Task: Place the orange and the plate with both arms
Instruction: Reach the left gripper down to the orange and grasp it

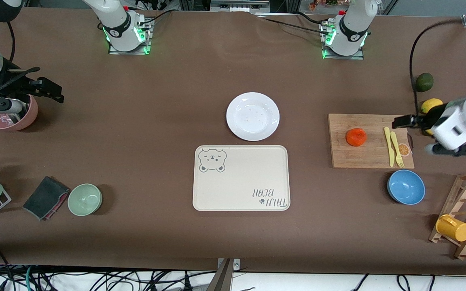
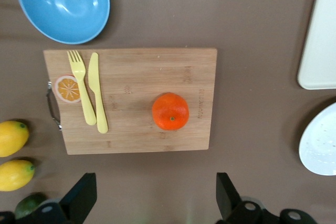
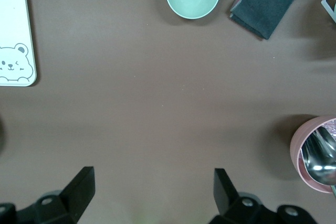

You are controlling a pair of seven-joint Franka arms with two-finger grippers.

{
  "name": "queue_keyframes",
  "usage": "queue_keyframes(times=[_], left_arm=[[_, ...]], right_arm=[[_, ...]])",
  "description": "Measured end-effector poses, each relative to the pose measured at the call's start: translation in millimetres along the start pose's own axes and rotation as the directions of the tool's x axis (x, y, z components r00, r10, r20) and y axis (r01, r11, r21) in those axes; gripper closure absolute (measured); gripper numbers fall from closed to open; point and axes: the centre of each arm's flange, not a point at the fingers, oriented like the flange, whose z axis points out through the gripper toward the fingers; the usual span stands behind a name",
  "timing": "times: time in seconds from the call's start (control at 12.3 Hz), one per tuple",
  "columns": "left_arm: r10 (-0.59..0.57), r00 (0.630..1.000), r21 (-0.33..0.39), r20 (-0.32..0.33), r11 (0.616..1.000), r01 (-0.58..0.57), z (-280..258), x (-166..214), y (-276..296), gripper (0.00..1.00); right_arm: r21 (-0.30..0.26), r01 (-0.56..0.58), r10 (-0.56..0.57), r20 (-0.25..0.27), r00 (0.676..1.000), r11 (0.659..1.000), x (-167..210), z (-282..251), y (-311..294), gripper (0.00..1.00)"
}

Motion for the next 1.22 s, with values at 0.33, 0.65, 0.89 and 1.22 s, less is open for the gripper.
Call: queue_keyframes(times=[0.33,0.65,0.89,1.22], left_arm=[[0.004,1.0,0.005,0.012,1.0,-0.004,65.5,22.2,-0.8,0.0],[0.031,0.997,0.035,-0.07,0.999,-0.028,138.8,6.2,11.2,0.0],[0.038,0.994,0.044,-0.105,0.998,-0.034,186.7,-10.1,14.2,0.0],[0.02,0.995,0.042,-0.093,0.999,-0.016,220.4,-21.9,12.7,0.0]], right_arm=[[0.0,0.0,0.0,0.0,1.0,1.0,0.0,0.0,0.0,0.0],[0.0,0.0,0.0,0.0,1.0,1.0,0.0,0.0,-0.1,0.0],[0.0,0.0,0.0,0.0,1.0,1.0,0.0,0.0,-0.2,0.0],[0.0,0.0,0.0,0.0,1.0,1.0,0.0,0.0,-0.2,0.0]])
